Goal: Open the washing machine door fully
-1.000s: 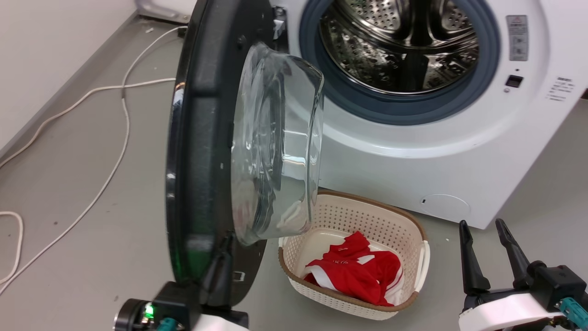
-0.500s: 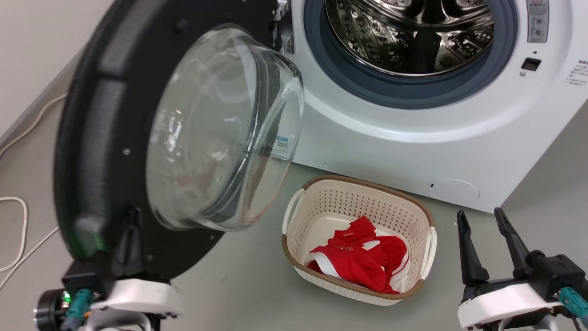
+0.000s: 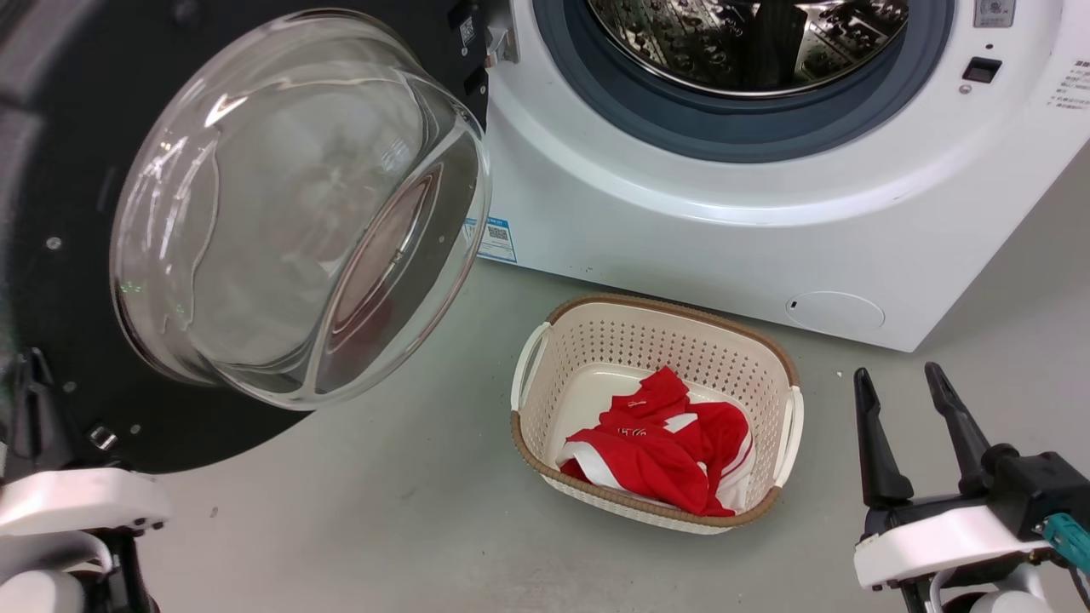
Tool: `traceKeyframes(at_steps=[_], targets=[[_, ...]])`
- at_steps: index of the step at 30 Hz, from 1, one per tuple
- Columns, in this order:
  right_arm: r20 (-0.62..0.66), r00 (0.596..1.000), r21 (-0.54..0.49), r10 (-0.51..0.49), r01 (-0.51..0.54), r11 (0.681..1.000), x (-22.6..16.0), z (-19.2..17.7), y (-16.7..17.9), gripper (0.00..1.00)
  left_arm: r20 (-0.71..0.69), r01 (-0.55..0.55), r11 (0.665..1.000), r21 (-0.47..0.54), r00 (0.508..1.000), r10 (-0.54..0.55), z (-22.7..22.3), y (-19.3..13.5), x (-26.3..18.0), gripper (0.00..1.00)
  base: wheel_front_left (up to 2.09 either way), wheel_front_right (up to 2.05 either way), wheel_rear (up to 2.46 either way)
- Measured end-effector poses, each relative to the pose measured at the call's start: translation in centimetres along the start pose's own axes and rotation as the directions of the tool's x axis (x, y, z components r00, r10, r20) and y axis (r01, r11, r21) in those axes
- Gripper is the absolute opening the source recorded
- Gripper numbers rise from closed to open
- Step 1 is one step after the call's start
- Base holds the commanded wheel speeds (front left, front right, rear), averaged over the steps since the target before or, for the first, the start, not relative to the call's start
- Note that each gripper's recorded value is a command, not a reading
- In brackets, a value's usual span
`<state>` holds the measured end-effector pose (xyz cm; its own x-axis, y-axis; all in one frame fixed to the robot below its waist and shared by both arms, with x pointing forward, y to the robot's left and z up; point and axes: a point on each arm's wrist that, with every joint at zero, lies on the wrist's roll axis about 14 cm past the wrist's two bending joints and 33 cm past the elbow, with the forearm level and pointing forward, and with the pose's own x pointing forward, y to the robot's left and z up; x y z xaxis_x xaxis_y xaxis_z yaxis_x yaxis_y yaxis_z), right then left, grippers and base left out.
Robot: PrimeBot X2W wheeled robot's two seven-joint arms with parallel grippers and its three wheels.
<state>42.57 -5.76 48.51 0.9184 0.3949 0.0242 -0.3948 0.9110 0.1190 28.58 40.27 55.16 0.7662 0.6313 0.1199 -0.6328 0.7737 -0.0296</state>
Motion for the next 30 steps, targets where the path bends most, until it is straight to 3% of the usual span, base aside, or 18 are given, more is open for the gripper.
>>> traceKeyframes(at_steps=[12,22,30], targets=[[-0.005,1.0,-0.006,-0.012,0.012,1.0,0.7,-0.3,-0.6,1.0,-0.007,-0.063,0.998,0.012,0.998,0.063,-0.3,3.2,3.0,0.0,0.0,0.0,0.0],[0.008,1.0,-0.01,-0.02,0.02,1.0,0.4,0.1,-0.8,1.0,-0.027,-0.071,0.997,0.012,0.997,0.071,-1.3,3.5,2.9,0.0,0.0,0.0,0.0],[0.035,0.999,-0.008,-0.028,0.029,1.0,-0.6,1.2,-0.7,1.0,-0.042,0.001,1.0,0.03,0.999,0.0,-2.3,1.8,0.3,0.0,0.0,0.0,0.0]])
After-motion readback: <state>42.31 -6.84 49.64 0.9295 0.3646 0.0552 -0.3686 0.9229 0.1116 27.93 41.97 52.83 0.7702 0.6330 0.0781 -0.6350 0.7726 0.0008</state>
